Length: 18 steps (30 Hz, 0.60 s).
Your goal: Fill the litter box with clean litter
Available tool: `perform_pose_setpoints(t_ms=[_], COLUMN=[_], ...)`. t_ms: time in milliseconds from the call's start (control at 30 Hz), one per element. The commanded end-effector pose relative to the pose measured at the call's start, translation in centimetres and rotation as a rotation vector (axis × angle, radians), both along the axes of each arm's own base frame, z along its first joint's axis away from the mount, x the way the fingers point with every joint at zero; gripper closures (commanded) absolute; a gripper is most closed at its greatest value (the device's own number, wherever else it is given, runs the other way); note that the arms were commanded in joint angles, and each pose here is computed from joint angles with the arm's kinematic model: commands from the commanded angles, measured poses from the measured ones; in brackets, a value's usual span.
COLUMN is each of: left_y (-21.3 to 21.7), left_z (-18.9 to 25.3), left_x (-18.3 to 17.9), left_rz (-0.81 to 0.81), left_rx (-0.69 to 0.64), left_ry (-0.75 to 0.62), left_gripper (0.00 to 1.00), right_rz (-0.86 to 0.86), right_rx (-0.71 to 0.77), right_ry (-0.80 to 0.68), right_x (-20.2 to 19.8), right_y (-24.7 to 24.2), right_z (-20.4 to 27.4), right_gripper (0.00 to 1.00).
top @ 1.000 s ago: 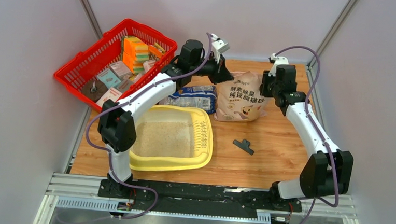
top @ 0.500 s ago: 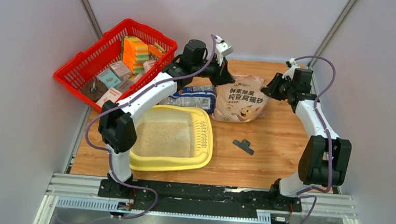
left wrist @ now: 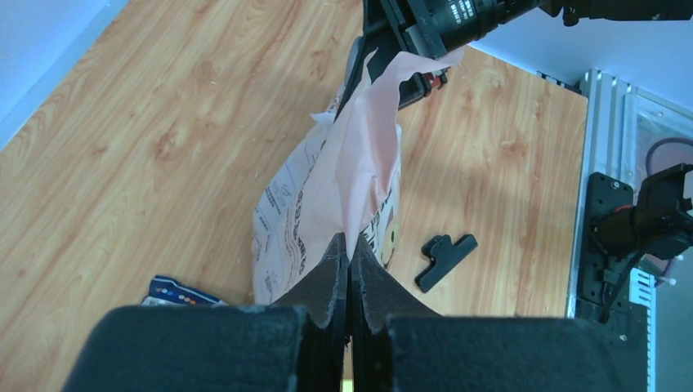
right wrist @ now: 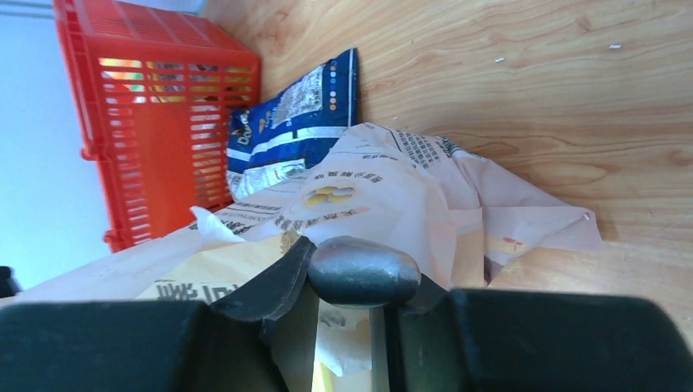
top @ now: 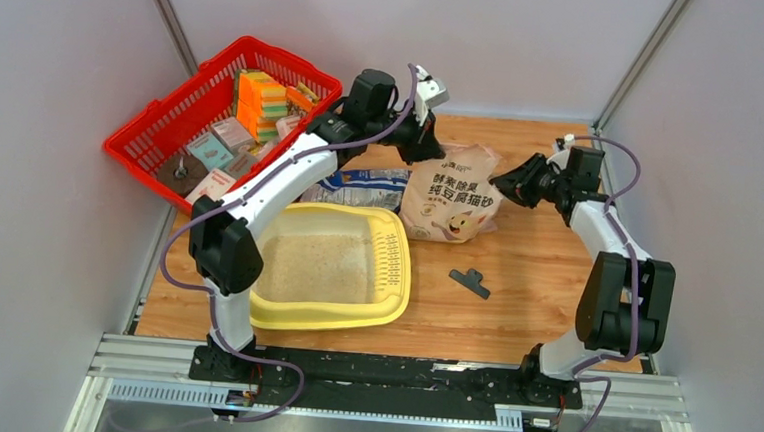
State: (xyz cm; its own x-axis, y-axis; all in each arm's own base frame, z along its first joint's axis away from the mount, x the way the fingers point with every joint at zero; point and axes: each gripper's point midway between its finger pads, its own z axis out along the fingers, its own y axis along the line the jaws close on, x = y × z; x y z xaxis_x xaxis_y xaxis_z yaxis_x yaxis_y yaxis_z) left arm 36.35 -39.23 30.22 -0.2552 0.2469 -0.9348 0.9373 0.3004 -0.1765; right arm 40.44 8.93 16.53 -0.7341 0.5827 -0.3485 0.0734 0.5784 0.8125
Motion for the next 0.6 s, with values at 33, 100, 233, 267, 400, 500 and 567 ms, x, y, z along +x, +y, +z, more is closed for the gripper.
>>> perform_pose_setpoints(t_ms=[33,100,233,267,400,500,567], left_y=[0.0,0.1,0.3,0.4,0.6,0.8,1.0], left_z=[9.1,9.2,9.7,9.8,10.2,10.5,10.7], left_x=[-0.2,-0.3,-0.1,0.0,0.0,-0.1,0.0], left_rz=[-0.034,-0.037,-0.03,-0.026,-0.025,-0.023,-0.017], left_rx=[-0.138,-0.134,-0.13,-0.128,-0.127,-0.123,-0.122], left_ry=[-0.26,-0.27,-0.302,-0.309,-0.331,-0.345,-0.354], left_gripper=[1.0,1.0,1.0,1.0,1.0,1.0,1.0], right_rz=[-0.013,-0.02,-0.03,-0.031,-0.035,-0.02,0.046], right_rx=[0.163,0.179,0.196,0.195,0.221,0.227,0.249], right_ry=[-0.023,-0.038,-0.072,-0.079,-0.07,-0.092,-0.131], right_x=[0.5,0.9,1.3,1.3,0.7,0.3,-0.1], right_y=[-0.7,-1.4,-2.7,-2.9,-4.3,-5.2,-5.0], right_z=[5.0,6.0,7.7,7.9,7.8,8.1,8.7], right_gripper=[1.0,1.0,1.0,1.0,1.0,1.0,1.0])
